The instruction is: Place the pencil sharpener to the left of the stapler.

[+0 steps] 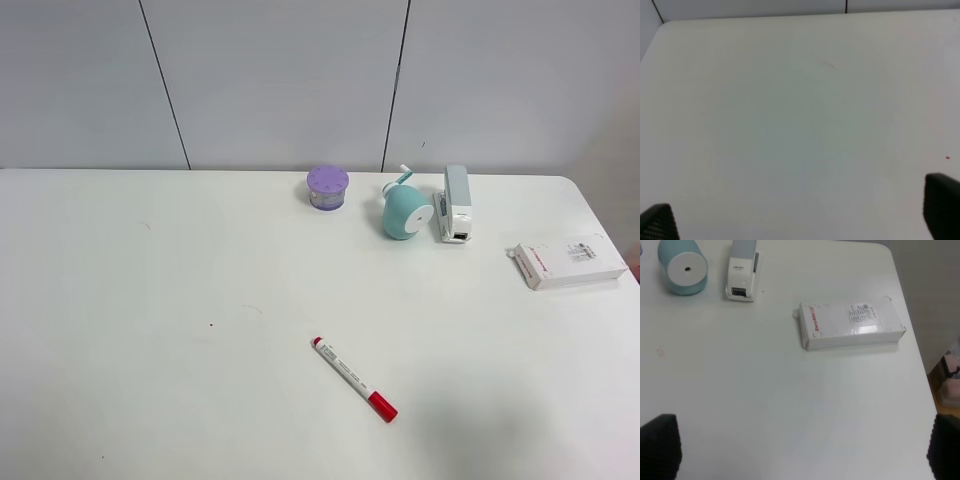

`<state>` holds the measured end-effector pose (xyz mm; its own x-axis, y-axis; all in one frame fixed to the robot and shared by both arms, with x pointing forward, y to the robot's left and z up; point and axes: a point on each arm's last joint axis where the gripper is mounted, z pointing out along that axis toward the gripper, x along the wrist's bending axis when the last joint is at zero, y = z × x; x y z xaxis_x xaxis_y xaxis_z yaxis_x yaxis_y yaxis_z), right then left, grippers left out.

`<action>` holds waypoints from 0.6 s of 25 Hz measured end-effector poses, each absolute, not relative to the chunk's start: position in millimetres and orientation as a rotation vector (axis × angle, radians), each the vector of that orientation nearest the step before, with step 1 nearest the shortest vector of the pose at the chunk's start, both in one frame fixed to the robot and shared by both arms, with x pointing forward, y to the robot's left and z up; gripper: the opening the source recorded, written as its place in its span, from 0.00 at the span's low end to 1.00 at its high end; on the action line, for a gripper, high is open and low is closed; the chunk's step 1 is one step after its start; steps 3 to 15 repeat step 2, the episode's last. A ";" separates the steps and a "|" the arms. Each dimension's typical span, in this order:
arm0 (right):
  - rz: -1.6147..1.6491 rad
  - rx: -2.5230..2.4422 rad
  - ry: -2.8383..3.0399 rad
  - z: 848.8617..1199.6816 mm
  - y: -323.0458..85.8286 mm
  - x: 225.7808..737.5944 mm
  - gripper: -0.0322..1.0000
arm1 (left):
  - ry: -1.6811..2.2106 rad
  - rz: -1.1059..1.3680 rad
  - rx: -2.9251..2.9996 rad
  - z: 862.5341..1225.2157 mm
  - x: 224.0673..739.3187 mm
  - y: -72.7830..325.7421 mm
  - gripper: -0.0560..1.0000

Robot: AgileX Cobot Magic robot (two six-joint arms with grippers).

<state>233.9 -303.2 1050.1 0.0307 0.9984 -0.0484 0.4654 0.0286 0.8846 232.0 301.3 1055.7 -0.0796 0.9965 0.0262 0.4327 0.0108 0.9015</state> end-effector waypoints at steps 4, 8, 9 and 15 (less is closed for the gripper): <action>0.879 1.542 1.539 1050.1 -303.2 233.9 0.99 | 1.595 1.032 1.498 1055.7 232.0 301.3 0.99; 0.879 1.542 1.539 1050.1 -303.2 233.9 0.99 | 1.595 1.032 1.498 1055.7 232.0 301.3 0.99; 0.879 1.542 1.539 1050.1 -303.2 233.9 0.99 | 1.595 1.032 1.498 1055.7 232.0 301.3 0.99; 0.879 1.542 1.539 1050.1 -303.2 233.9 0.99 | 1.595 1.032 1.498 1055.7 232.0 301.3 0.99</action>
